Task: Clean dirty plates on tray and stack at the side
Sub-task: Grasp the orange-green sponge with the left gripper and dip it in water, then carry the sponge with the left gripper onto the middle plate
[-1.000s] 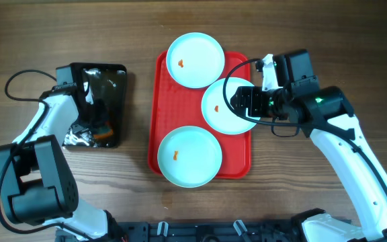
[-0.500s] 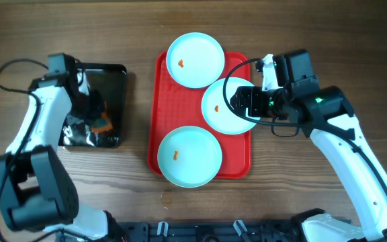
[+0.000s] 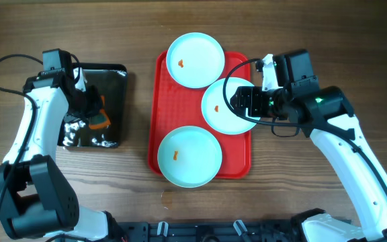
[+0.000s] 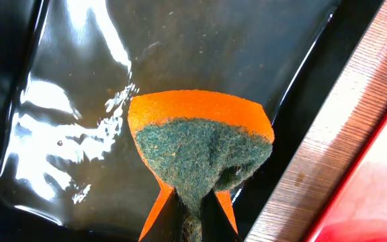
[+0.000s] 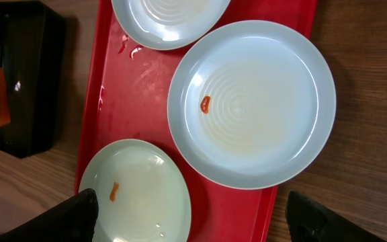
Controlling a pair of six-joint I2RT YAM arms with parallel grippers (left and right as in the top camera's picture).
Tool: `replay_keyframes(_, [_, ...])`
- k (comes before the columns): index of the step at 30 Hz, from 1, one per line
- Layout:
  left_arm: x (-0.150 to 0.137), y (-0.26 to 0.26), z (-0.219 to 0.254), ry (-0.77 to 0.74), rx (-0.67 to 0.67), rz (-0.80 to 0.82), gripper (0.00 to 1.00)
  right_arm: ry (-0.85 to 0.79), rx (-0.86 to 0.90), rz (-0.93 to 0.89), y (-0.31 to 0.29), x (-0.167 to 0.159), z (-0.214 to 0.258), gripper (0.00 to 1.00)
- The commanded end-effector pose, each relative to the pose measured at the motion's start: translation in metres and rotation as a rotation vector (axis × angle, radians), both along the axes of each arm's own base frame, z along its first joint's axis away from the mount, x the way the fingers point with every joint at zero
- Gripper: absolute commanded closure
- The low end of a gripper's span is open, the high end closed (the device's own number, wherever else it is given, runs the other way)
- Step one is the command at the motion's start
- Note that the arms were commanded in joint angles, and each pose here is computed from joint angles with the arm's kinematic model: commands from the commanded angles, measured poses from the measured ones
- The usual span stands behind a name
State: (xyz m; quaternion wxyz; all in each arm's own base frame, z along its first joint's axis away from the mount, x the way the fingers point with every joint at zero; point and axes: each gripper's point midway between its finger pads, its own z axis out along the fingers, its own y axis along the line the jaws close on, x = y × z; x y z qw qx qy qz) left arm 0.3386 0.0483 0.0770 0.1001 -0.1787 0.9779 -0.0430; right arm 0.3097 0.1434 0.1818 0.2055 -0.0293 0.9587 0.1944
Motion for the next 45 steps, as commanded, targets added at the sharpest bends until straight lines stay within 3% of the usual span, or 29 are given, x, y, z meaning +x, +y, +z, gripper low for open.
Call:
replay_keyframes(1, [0.005,-0.010,0.009,-0.034,-0.047,-0.026,0.96,0.014,0.007,0.002,0.003,-0.001,-0.002,0.10])
replay_keyframes(12, [0.011,-0.041,0.013,-0.061,-0.090,-0.148,0.96,0.015,0.007,0.001,0.003,-0.001,-0.002,0.10])
replay_keyframes(17, [0.022,-0.121,0.039,-0.144,-0.286,-0.330,0.96,0.020,0.009,-0.012,0.002,-0.001,-0.003,0.12])
replay_keyframes(28, [0.038,-0.299,0.069,-0.361,-0.456,-0.545,0.96,0.145,-0.149,-0.254,-0.040,0.011,-0.045,0.14])
replay_keyframes(31, [0.035,-0.332,0.056,-0.344,-0.496,-0.535,0.96,0.192,-0.164,-0.307,-0.059,0.021,-0.064,0.22])
replay_keyframes(34, [0.031,-0.349,0.038,-0.312,-0.511,-0.539,0.96,0.230,-0.173,-0.338,-0.074,0.028,-0.080,0.37])
replay_keyframes(40, [0.028,-0.357,0.011,-0.257,-0.506,-0.530,0.96,0.324,-0.131,-0.215,-0.081,0.035,-0.124,0.54])
replay_keyframes(42, [0.028,-0.356,0.004,-0.243,-0.502,-0.527,0.96,0.352,-0.026,-0.084,-0.067,0.038,-0.146,0.60])
replay_keyframes(45, [0.028,-0.357,0.004,-0.244,-0.502,-0.527,0.96,0.396,0.017,-0.087,-0.067,0.040,-0.167,0.65])
